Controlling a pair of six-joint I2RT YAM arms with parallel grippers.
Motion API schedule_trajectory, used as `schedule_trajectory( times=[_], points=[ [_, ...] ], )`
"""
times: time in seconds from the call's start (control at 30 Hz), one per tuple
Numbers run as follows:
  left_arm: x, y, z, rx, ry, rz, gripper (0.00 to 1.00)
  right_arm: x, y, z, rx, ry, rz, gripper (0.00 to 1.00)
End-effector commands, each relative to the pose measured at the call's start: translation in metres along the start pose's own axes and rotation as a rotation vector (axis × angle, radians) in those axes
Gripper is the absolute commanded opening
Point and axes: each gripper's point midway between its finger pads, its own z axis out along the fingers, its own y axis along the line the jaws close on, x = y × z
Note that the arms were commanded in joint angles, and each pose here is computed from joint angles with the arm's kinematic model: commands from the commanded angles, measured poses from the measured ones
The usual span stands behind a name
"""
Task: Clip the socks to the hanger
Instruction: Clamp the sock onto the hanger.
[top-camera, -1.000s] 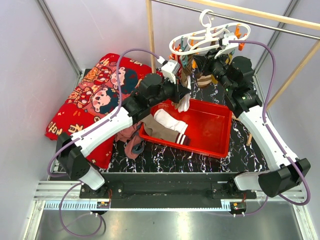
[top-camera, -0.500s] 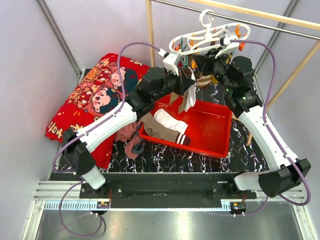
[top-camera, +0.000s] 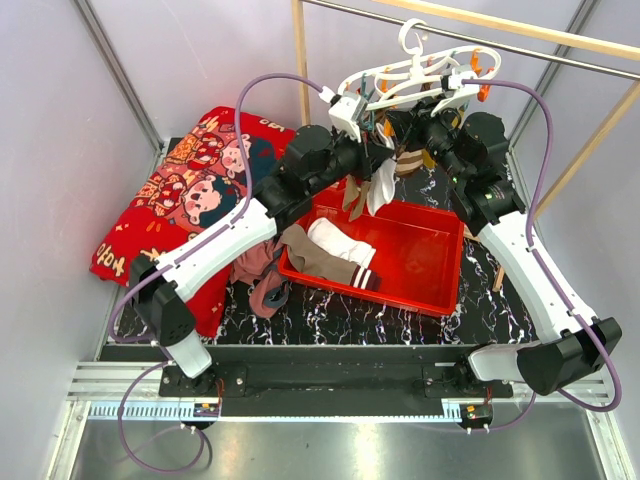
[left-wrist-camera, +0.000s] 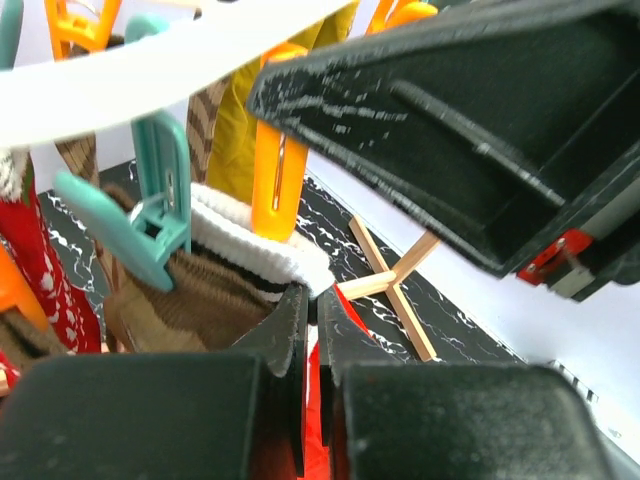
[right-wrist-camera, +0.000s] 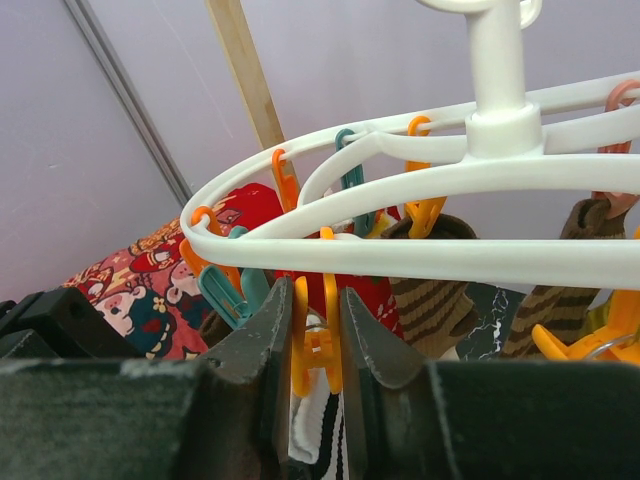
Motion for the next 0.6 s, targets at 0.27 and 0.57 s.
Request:
schedule_trajectory(
  times=[0.27,0.57],
  points=[
    [-0.027,-0.004,0.008,0.002,-0.068,0.046,0.00,-0.003,0.019,-0.012,-0.059,0.027,0.026,0.07],
    [-0.044,-0.006,0.001,-0.007,-0.113,0.078,0.00,0.009,0.016,-0.009,-0.053,0.054,0.028,0.07]
  ],
)
